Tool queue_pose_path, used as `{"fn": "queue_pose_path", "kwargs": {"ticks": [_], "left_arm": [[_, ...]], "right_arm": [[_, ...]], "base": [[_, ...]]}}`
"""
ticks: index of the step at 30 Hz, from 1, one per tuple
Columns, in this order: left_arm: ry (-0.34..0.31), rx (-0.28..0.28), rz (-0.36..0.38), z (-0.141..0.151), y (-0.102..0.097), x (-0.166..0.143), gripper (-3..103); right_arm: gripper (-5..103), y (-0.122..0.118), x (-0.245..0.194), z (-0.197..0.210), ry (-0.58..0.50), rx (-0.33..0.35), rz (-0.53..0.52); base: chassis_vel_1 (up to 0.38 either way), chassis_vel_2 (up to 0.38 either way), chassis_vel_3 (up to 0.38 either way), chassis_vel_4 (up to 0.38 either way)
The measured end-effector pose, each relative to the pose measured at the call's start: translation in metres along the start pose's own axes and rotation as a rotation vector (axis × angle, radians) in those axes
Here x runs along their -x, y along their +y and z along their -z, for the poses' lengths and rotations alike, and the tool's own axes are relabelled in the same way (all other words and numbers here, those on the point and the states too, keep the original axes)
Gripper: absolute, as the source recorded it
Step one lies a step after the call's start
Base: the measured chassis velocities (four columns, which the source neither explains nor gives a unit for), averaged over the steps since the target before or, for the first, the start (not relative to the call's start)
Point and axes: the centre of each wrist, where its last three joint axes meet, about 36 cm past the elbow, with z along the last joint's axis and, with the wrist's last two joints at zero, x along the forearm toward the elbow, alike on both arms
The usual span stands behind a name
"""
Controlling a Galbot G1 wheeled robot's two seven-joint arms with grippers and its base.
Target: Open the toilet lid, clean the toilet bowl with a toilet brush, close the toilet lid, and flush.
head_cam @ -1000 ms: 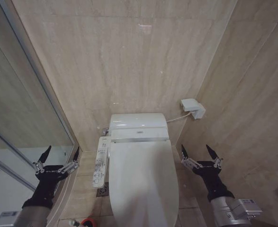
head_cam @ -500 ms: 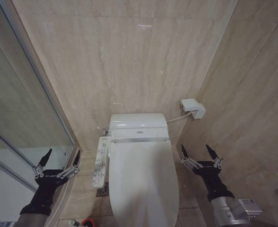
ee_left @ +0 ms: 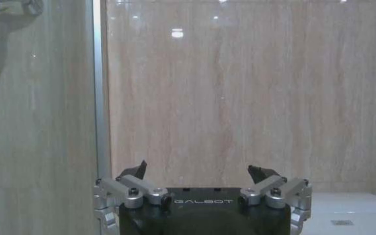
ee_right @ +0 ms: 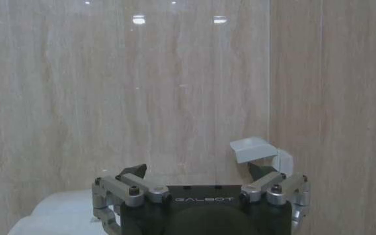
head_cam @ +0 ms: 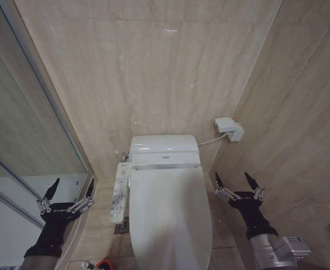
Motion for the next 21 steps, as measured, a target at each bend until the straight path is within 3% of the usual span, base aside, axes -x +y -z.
{"fn": "queue_pose_path", "kwargs": {"ticks": [21], "left_arm": [[0.003, 0.0, 0.0, -0.0005, 0.0001, 0.0001, 100]], "right_arm": [[100, 0.0, 0.0, 0.0, 0.0, 0.0, 0.0]], "base": [[0.0, 0.0, 0.0, 0.0]]}}
